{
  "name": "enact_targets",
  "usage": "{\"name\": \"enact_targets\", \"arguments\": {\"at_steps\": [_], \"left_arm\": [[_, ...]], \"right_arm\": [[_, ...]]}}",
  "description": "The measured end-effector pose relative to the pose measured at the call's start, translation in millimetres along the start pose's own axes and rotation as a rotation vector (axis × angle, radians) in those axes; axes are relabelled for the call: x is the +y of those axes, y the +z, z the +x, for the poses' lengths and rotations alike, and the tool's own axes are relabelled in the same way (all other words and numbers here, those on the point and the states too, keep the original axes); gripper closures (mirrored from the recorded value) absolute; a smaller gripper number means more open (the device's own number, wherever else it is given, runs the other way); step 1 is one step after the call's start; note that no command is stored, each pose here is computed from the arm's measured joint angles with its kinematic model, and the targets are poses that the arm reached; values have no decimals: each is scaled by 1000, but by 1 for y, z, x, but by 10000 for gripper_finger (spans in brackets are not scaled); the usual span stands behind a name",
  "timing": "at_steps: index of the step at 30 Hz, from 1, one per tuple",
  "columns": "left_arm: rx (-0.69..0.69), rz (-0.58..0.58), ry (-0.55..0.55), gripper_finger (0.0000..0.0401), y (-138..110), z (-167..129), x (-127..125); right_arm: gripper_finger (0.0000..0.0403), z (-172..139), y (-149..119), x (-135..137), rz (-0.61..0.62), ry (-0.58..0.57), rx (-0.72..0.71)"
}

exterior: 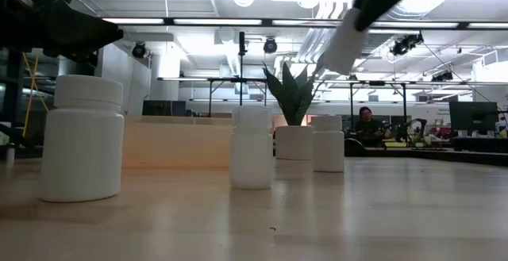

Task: Pick and place pill bottles into a basket
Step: Put the top right white pill bottle in the orange bin

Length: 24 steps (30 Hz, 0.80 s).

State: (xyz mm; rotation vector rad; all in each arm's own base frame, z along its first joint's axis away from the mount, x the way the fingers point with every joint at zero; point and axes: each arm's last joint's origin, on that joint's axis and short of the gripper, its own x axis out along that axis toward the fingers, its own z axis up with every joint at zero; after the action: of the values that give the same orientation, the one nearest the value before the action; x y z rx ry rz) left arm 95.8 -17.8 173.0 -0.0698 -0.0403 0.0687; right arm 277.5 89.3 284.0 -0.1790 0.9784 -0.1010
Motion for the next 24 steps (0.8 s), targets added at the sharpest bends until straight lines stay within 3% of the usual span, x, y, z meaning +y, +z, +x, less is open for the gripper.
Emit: {"name": "enact_targets", "arguments": {"at_steps": [6, 14, 24], "left_arm": [[0, 0, 0, 293, 0, 0, 0], [1, 0, 1, 293, 0, 0, 0], [2, 1, 5, 293, 0, 0, 0]], "right_arm": [[253, 13, 15, -30, -37, 67, -102], [245, 31, 38, -76, -92, 66, -293], [246, 85, 51, -110, -92, 79, -240]]}}
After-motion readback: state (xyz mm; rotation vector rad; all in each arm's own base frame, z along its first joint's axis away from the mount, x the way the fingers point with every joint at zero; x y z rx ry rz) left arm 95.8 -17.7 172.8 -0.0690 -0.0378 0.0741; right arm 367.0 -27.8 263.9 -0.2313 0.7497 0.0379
